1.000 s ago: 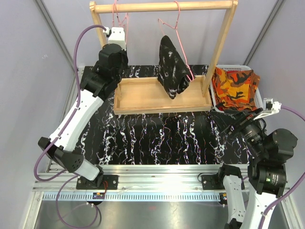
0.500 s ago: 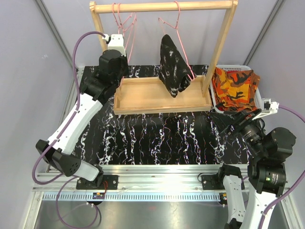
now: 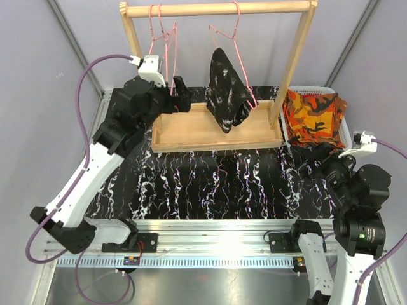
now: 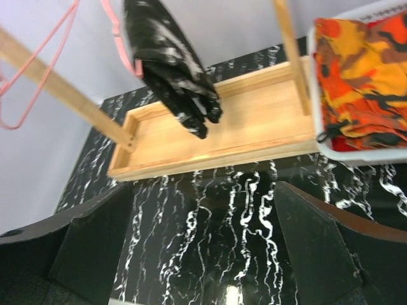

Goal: Remove the trousers from the hanger

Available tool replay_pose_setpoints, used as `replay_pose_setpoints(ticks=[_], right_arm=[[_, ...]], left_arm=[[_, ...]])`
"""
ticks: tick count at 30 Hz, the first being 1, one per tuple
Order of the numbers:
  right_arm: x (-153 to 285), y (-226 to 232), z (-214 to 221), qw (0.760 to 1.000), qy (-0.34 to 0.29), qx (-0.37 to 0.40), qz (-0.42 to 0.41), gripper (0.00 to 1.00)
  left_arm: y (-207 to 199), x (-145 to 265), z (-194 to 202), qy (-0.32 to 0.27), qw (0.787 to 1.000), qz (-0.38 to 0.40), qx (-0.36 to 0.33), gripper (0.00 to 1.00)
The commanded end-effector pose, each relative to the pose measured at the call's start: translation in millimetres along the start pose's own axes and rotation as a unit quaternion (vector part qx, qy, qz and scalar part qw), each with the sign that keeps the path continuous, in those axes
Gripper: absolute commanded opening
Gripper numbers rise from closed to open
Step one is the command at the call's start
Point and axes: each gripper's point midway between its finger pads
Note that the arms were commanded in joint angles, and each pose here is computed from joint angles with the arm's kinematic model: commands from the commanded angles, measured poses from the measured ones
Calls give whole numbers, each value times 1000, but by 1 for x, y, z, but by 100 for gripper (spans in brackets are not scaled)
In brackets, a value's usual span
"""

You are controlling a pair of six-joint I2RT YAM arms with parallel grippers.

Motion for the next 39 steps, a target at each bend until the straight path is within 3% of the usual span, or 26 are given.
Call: replay_pose_setpoints(ticks=[1,3,14,28,33,39], right_arm=[[-6,-26,8,998,-4,-20,62,100],[-8,-22,10,998,-7,-30,51,99],[-11,-12,19,999,2,-52,16,99],[2,10,16,998,-14,-60,-33,99],[7,19,18,996,-9,-62,-55,99],[15,28,19,995,-9,-58,-77,99]], left_arm=[[-42,36,-24,-43,997,65,28,99],[-44,43,-27,-56,997,47,38,99],[-121,56,-37,-83,989,107,59,99],[-174,-34,-27,-104,992,66,38,99],[-169,-81,-12,-105,994,-9,1,99],[-143,-115,-1,-105,990,-86,-43,84]])
Point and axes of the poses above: each gripper's point midway between its finger pads, its own x axis back along the fingers, its own y axis along the line the jaws close on, z = x × y, and after that the axes turned 6 degrees about x, right-handed
